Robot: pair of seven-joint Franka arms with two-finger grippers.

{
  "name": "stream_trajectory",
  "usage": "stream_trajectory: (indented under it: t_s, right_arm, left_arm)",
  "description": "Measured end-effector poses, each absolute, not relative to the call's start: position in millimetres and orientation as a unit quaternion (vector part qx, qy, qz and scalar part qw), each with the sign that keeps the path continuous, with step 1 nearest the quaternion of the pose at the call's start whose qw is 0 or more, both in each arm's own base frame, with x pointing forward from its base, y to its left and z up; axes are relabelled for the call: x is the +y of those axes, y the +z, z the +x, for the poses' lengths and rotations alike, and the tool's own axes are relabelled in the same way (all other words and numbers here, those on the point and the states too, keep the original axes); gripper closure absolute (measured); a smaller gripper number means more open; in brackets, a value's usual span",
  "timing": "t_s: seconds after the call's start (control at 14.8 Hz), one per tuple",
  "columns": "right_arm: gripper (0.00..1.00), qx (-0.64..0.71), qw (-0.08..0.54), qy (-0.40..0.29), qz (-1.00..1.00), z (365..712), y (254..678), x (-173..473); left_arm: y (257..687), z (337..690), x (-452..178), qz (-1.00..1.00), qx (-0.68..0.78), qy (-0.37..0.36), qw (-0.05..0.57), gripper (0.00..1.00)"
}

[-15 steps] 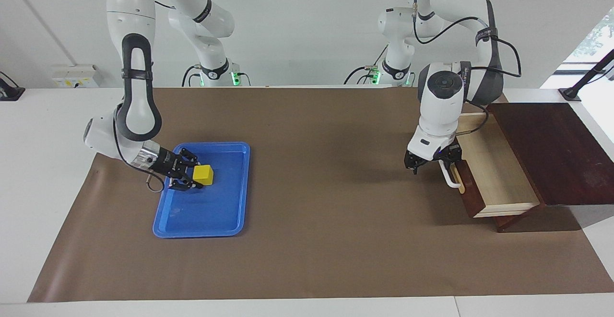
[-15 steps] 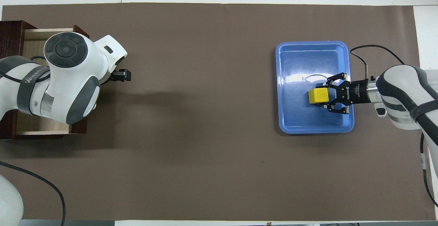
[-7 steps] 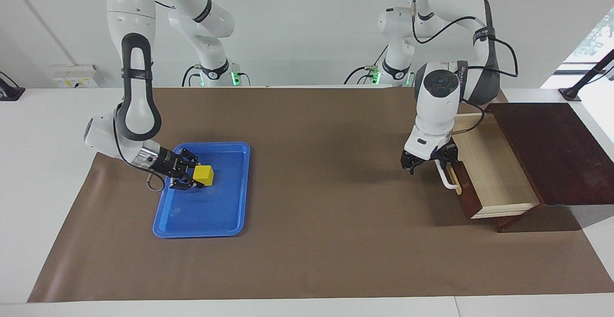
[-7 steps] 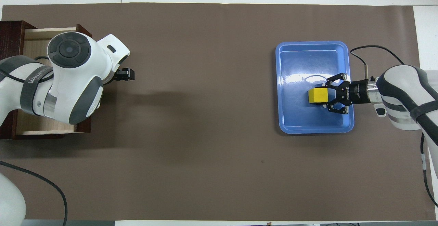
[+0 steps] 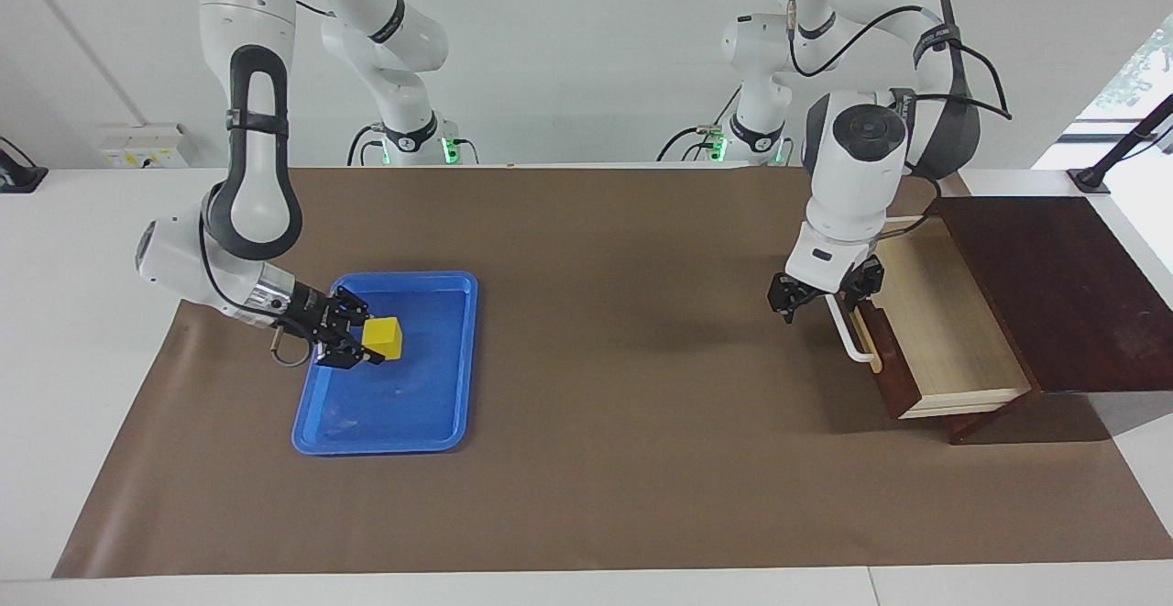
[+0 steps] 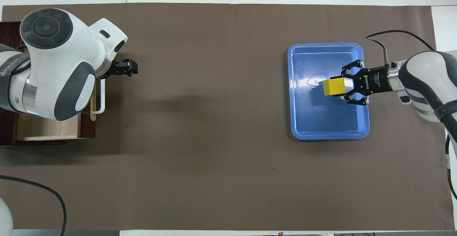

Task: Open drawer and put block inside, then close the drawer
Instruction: 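Lift the cube with the right gripper toward the left gripper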

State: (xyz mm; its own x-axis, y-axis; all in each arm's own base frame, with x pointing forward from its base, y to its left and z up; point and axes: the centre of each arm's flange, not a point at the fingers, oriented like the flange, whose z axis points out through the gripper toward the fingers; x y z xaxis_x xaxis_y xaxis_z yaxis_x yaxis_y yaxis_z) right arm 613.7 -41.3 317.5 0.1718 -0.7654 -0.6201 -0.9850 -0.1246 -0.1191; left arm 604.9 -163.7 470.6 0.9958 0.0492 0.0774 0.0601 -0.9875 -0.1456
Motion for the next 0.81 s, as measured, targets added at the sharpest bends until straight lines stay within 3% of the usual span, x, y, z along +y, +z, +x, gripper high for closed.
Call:
stream_trajectory:
  t_s: [0.34,0.81]
  right_arm:
    - [0.44,0.621,0.238,0.216,-0.715,643,373,48]
    - [0.44,0.629,0.202,0.224,-0.717,632,394,183]
  left_arm:
    - [504,606,-162,-0.988,-0.145,-0.028,0.048,0.00]
    - [544,610,-122,-0.891,-0.453,-0.016,-0.002,0.00]
